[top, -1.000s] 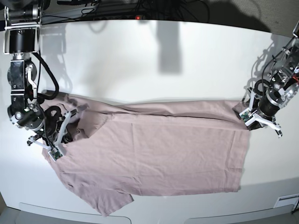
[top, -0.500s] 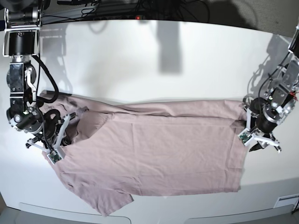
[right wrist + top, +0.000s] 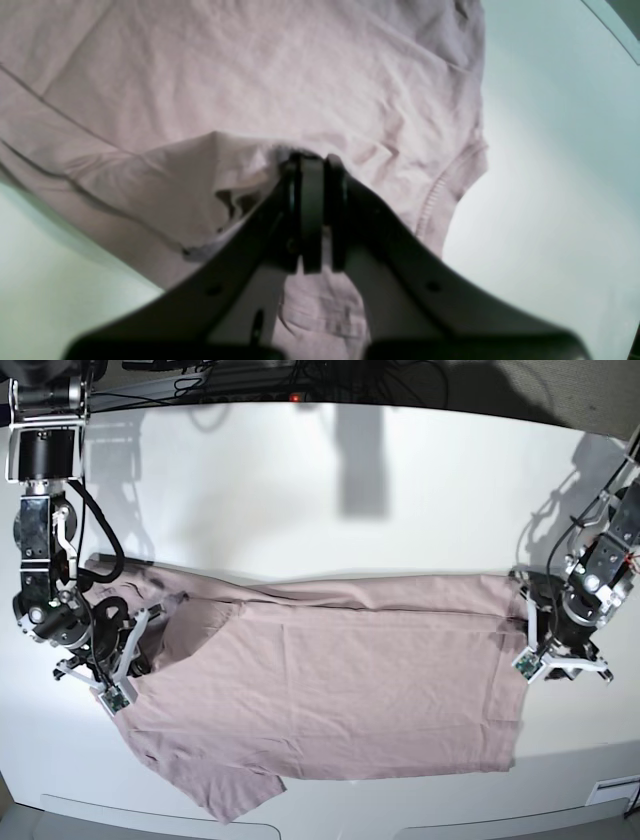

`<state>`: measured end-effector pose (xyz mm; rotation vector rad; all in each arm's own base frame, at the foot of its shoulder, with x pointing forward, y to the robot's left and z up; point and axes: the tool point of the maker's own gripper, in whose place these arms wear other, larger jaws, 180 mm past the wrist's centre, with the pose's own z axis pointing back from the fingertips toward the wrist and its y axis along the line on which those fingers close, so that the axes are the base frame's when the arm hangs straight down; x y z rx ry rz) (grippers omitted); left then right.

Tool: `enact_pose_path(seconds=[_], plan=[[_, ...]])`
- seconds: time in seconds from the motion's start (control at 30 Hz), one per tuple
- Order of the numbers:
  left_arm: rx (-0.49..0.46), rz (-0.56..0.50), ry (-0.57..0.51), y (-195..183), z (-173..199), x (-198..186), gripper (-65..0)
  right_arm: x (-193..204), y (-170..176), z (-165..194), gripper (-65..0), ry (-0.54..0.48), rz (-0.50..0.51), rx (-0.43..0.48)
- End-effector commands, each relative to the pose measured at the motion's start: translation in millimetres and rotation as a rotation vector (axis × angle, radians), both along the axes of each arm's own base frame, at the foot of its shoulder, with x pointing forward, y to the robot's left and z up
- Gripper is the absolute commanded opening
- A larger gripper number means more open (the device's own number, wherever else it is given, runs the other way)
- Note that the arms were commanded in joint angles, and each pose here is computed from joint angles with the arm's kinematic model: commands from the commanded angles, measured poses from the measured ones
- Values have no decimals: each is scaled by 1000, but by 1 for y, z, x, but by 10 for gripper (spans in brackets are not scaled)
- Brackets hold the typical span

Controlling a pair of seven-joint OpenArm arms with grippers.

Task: Fold the T-shirt properly
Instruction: 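Drag the held edge across the table, folding the shirt over itself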

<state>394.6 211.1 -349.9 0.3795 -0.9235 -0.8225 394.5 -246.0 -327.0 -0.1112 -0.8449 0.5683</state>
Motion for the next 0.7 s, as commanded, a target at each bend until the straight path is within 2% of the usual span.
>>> enact_pose_path(seconds=[0.0, 0.07, 0.2, 0.47, 0.67], plan=[[-38, -12, -46, -10, 21, 5, -446, 12, -4, 22, -650, -67, 1, 2], [-97, -33, -14, -28, 17, -10, -446, 12, -4, 22, -650, -66, 1, 2], [-137, -23, 58, -42, -15, -30, -446, 11, -5, 21, -650, -59, -2, -2], [-121, 73, 164, -23, -84, -38, -446, 11, -5, 21, -650, -58, -3, -2], [-123, 80, 177, -22, -94, -41, -446, 15, -3, 26, -650, -84, 6, 2]])
